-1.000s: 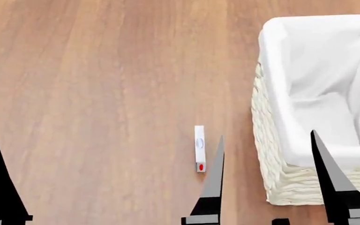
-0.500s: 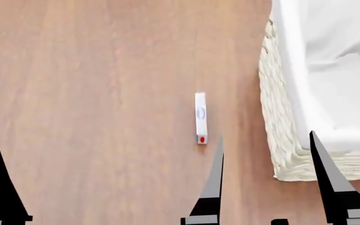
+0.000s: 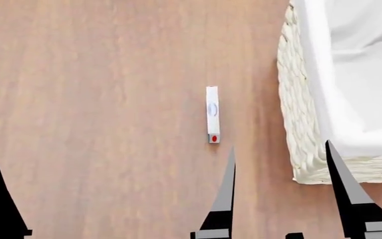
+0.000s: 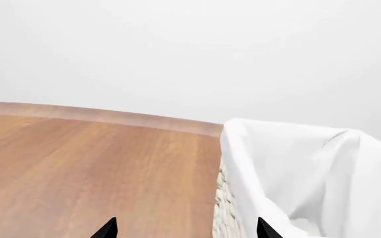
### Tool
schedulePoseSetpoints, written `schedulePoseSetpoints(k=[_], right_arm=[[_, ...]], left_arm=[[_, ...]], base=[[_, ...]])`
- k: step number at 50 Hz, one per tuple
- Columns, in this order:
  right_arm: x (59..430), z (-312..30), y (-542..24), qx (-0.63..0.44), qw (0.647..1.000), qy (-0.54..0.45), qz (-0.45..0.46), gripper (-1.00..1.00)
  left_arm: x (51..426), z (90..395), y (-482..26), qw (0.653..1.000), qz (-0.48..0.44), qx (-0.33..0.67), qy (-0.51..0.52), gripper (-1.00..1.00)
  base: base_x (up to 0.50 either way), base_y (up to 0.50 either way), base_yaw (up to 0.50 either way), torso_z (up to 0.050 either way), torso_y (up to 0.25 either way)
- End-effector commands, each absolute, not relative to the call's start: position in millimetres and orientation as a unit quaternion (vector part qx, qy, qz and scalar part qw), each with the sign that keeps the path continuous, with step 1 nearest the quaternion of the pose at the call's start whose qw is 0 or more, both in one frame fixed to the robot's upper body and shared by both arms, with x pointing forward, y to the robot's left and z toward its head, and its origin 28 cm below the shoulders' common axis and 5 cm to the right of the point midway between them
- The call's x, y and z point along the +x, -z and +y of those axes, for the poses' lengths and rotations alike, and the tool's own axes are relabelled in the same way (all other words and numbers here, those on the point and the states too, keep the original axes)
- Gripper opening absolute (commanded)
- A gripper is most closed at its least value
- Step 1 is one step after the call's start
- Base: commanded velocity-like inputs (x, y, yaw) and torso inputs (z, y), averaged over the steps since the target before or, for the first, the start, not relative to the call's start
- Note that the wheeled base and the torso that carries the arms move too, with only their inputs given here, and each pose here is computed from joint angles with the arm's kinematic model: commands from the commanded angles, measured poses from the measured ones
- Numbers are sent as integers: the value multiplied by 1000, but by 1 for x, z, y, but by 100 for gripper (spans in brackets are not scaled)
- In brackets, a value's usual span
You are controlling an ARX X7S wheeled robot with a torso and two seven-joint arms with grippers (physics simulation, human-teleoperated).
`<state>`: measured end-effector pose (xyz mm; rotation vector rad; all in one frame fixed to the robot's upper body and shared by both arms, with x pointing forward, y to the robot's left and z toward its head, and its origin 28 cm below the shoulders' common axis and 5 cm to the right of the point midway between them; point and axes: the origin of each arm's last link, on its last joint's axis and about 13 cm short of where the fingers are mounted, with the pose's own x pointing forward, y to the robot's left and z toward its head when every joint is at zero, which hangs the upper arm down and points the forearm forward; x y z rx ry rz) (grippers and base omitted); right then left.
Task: Pick up the alphabet soup and the cream cheese box, and put them in the basket.
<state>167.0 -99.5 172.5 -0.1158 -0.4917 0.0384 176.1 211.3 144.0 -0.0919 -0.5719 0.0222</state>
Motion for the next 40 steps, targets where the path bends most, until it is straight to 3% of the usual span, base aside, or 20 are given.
schedulePoseSetpoints(k=[1,40], right_arm=[[167,-100,-172,-54,969,-21,-241,100],[163,-100,-172,-52,969,-28,-239,100]], left_arm=[[176,211,-144,958,-284,-49,-10,100],[174,209,-145,957,-285,-49,-5,100]], base=[[0,0,-152,0,0],[0,0,-243,0,0]])
